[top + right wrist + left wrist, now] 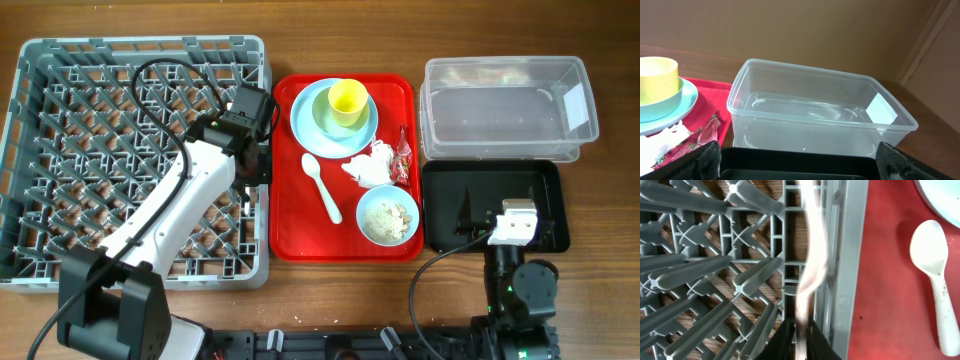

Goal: Sort waste into correct bins and load items into the dishwasher rack

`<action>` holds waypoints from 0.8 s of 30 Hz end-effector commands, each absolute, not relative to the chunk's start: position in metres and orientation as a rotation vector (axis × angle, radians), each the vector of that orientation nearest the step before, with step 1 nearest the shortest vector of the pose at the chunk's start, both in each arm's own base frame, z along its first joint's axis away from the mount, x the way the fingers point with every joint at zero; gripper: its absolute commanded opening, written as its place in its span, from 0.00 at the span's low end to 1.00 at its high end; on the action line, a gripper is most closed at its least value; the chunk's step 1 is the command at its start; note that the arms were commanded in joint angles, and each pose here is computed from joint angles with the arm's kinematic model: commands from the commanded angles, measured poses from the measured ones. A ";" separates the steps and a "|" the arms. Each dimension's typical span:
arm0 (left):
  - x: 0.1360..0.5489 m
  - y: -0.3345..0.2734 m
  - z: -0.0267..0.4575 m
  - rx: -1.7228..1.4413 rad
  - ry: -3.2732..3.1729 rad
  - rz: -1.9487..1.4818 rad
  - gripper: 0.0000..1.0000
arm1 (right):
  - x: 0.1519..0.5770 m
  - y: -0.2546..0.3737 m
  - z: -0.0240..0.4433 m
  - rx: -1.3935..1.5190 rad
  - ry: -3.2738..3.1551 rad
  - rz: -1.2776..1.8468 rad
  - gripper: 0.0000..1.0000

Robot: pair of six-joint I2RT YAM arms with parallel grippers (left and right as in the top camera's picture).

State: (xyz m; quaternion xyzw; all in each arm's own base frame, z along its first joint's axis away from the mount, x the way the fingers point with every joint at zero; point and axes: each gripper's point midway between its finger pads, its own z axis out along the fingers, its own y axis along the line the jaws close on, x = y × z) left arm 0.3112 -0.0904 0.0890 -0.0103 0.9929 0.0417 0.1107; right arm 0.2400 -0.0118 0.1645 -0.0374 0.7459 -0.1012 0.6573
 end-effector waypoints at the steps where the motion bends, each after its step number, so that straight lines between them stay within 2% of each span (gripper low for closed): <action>1: 0.316 -0.090 0.090 -0.140 2.902 0.104 0.25 | 0.240 -0.011 0.166 -0.088 1.681 -0.225 1.00; 5: 0.326 -0.095 0.099 -0.154 2.855 0.071 0.26 | 0.240 -0.011 0.166 -0.088 1.681 -0.225 1.00; 7: 0.333 -0.101 0.128 -0.194 2.808 0.007 0.23 | 0.240 -0.011 0.166 -0.088 1.681 -0.225 1.00; 9: 0.331 -0.128 0.158 -0.192 2.771 -0.237 0.25 | 0.240 -0.011 0.166 -0.088 1.682 -0.225 1.00; 11: 0.321 -0.151 0.168 -0.358 2.765 -0.407 0.30 | 0.240 -0.011 0.166 -0.089 1.681 -0.226 1.00; 13: 0.316 -0.169 0.160 -0.384 2.774 -0.431 0.34 | 0.240 -0.011 0.166 -0.088 1.681 -0.225 1.00; 14: 0.311 -0.181 0.150 -0.425 2.779 -0.422 0.41 | 0.240 -0.011 0.166 -0.088 1.682 -0.225 1.00; 17: 0.305 -0.210 0.116 -0.507 2.748 -0.372 0.45 | 0.240 -0.011 0.166 -0.088 1.681 -0.225 1.00; 19: 0.304 -0.226 0.093 -0.545 2.717 -0.292 0.43 | 0.240 -0.011 0.166 -0.088 1.681 -0.225 1.00; 20: 0.305 -0.225 0.083 -0.601 2.690 -0.230 0.48 | 0.240 -0.011 0.166 -0.088 1.681 -0.225 1.00; 24: 0.304 -0.232 0.046 -0.639 2.711 -0.139 0.46 | 0.240 -0.011 0.166 -0.088 1.682 -0.225 1.00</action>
